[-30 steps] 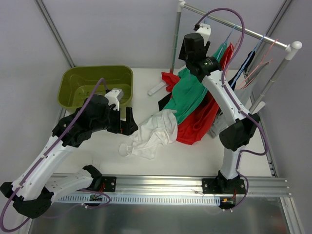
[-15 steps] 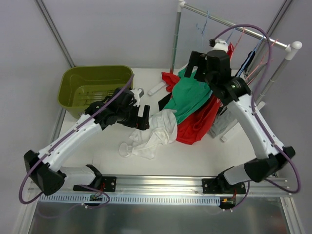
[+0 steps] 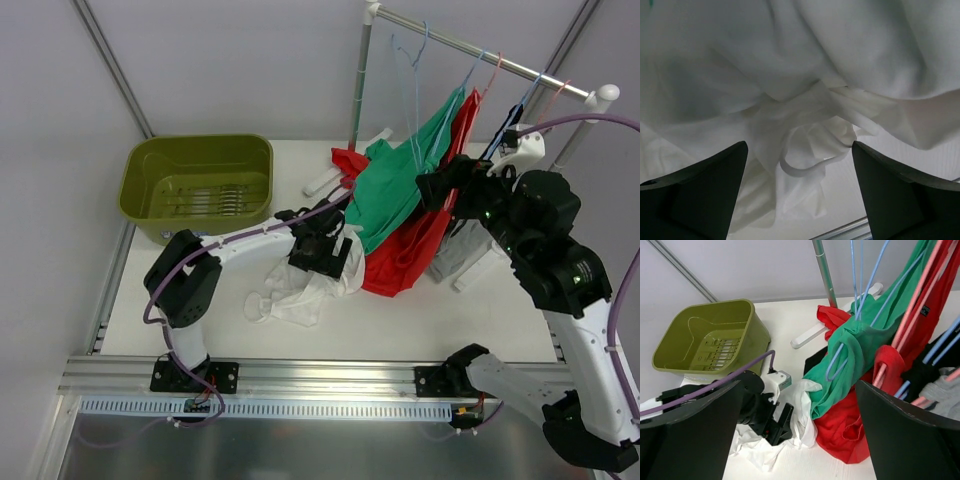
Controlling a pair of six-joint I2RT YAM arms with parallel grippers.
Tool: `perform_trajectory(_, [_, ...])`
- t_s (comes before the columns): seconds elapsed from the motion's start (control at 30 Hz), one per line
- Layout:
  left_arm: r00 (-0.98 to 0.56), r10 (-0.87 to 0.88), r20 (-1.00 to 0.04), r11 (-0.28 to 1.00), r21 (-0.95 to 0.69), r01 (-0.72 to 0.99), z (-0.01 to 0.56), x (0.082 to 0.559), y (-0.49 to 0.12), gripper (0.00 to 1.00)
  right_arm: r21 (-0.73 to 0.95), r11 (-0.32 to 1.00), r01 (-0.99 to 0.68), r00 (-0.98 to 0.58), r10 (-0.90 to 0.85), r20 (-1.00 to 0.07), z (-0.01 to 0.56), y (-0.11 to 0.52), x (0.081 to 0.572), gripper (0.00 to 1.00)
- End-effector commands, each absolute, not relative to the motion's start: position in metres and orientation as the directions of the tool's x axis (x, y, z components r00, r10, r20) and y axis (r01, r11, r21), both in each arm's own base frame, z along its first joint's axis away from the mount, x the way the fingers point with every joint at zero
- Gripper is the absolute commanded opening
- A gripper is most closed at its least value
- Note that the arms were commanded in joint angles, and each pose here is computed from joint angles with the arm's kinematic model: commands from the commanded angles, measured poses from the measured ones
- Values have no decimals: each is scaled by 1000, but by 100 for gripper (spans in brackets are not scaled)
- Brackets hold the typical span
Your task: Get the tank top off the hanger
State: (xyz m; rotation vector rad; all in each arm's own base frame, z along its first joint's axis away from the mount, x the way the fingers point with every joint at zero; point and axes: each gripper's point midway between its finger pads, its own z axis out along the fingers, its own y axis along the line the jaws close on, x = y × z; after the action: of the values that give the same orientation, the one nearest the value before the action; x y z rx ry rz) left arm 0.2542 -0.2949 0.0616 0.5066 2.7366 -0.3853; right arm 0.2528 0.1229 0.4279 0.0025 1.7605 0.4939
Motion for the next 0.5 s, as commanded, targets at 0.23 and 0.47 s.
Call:
perform_trajectory(0.23, [-901,248,-355,953,-78,293,32,250,-271,10,294,932,-212,-135,270,-953,448,77,206,100])
perform_trajectory(0.47, [-810,151,-567,973,-57,222,120,261,-240,0,282,942,-184,-65,274,-959,467,60,195,100])
